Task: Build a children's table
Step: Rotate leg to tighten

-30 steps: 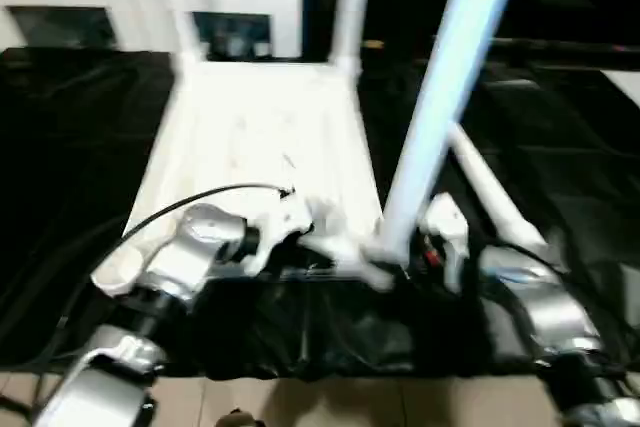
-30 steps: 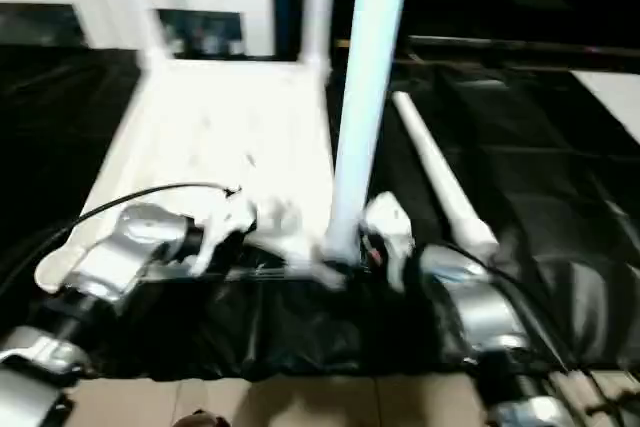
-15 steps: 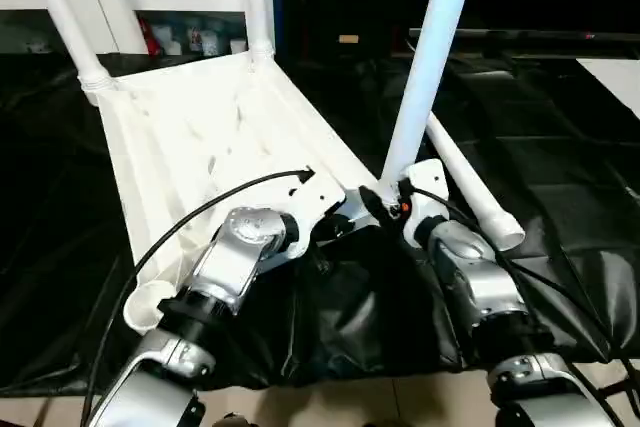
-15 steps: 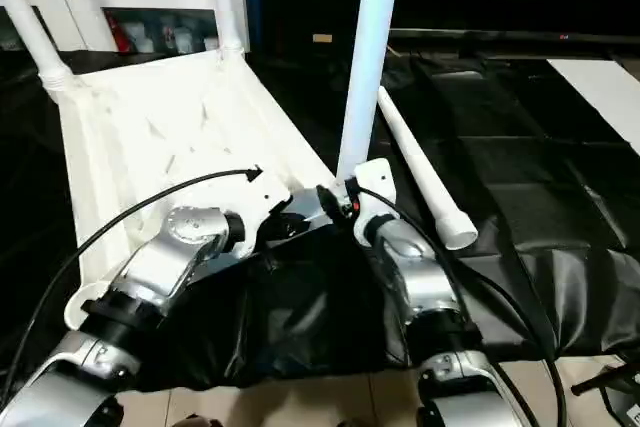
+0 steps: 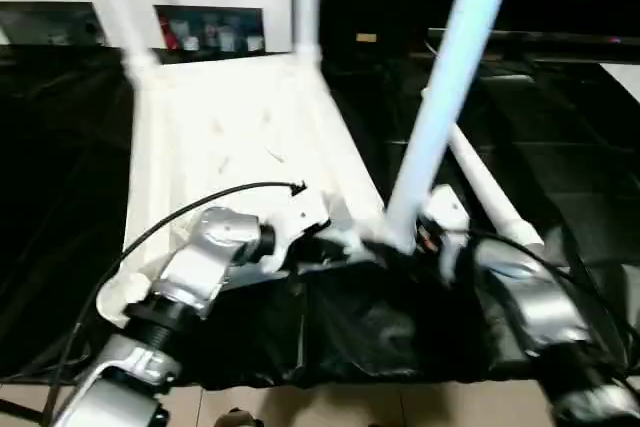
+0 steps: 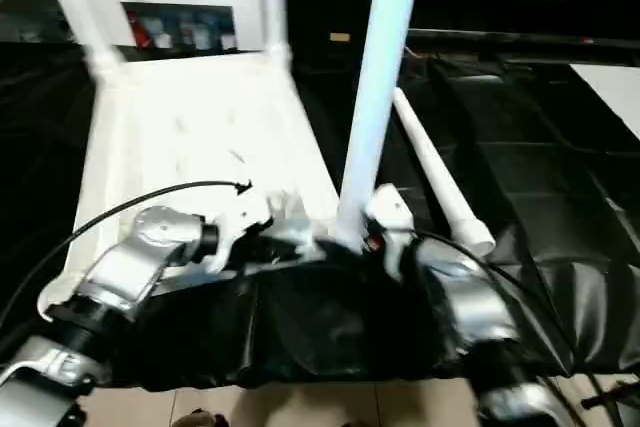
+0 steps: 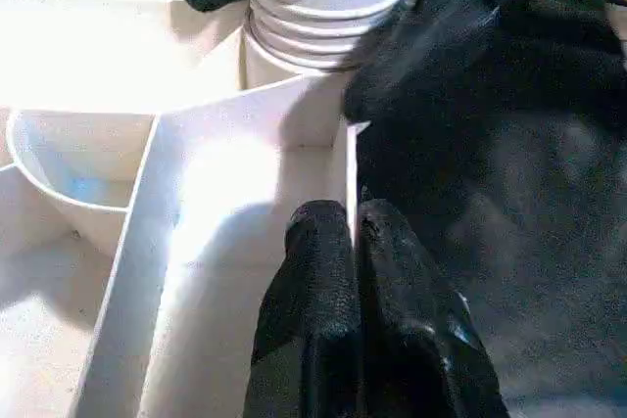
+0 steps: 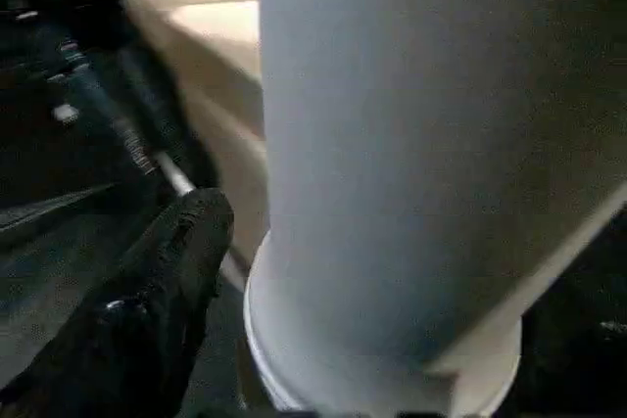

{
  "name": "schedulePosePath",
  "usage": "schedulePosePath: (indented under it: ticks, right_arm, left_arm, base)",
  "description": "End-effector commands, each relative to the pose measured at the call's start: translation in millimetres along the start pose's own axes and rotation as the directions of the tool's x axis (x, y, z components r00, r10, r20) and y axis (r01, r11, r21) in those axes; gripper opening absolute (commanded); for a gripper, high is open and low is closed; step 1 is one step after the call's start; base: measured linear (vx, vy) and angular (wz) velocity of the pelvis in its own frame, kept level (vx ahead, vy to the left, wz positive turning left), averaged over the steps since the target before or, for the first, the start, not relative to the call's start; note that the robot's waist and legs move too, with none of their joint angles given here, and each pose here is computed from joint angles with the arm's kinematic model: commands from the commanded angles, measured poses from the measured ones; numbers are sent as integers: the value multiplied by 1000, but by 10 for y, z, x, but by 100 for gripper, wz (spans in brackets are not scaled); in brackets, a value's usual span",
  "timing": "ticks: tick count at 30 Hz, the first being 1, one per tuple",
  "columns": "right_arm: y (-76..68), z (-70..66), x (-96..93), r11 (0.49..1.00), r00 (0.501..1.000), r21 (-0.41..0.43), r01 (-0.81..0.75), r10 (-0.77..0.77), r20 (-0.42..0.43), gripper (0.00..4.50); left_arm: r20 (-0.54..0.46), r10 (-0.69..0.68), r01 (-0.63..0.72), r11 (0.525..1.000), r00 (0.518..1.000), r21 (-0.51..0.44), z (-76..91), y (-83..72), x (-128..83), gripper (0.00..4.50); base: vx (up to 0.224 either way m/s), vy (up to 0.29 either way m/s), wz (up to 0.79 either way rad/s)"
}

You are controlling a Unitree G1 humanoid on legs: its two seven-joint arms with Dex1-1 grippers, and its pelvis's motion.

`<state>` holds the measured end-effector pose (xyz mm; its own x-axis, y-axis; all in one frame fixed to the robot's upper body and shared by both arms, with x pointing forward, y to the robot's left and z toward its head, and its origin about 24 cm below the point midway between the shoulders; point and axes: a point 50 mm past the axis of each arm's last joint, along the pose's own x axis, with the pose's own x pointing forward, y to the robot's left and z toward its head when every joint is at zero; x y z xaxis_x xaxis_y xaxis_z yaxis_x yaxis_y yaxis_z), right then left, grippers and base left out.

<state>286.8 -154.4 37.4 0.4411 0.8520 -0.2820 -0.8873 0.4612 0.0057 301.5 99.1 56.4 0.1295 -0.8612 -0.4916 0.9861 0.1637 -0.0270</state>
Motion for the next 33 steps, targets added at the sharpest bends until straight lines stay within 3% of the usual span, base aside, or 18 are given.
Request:
schedulePosePath:
  ticks: [1, 5, 10, 14, 19, 22, 24, 27, 30, 33]
  right_arm:
    - [177, 16, 95, 988, 988, -7, -157, 157, -1, 355]
    - [238, 6, 44, 971, 971, 10, -237, 237, -18, 337]
    - [285, -10, 43, 964, 963, 16, -267, 267, -36, 282]
    - [298, -28, 71, 969, 968, 21, -246, 247, -36, 277]
    - [124, -91, 319, 993, 995, 71, 96, -95, -23, 274]
    - [62, -99, 426, 968, 973, 105, 229, -228, -24, 273]
    - [11, -93, 620, 894, 918, 211, 395, -396, -39, 273]
    - [32, -78, 781, 854, 883, 228, 467, -465, -68, 273]
    - [64, -46, 853, 864, 886, 205, 460, -460, -54, 273]
    - [68, -2, 860, 877, 899, 213, 431, -438, -16, 343]
  left_arm:
    - [75, -98, 94, 994, 992, 59, 156, -74, 80, 0]
    - [49, -127, 124, 990, 991, 65, 119, -40, 6, 0]
    - [36, -145, 143, 988, 989, 64, 97, -35, -12, 0]
    - [42, -137, 134, 989, 990, 65, 97, -34, -4, 0]
    - [109, 44, -47, 999, 993, 25, 183, 18, 93, 0]
    - [119, 126, -127, 992, 985, 3, 206, 34, 133, 0]
    - [143, 242, -235, 970, 960, -64, 246, 14, 222, 0]
    - [148, 275, -265, 961, 950, -83, 272, -61, 328, 0]
    - [154, 269, -257, 962, 951, -96, 289, -110, 388, 0]
    - [154, 248, -234, 967, 956, -103, 292, -135, 411, 0]
  base:
    - [0, 0, 0]
    - [0, 0, 0]
    - [0, 0, 0]
    - [0, 0, 0]
    - [0, 0, 0]
    - [0, 0, 0]
    - [0, 0, 0]
    - [0, 0, 0]
    - [0, 0, 0]
    - [0, 0, 0]
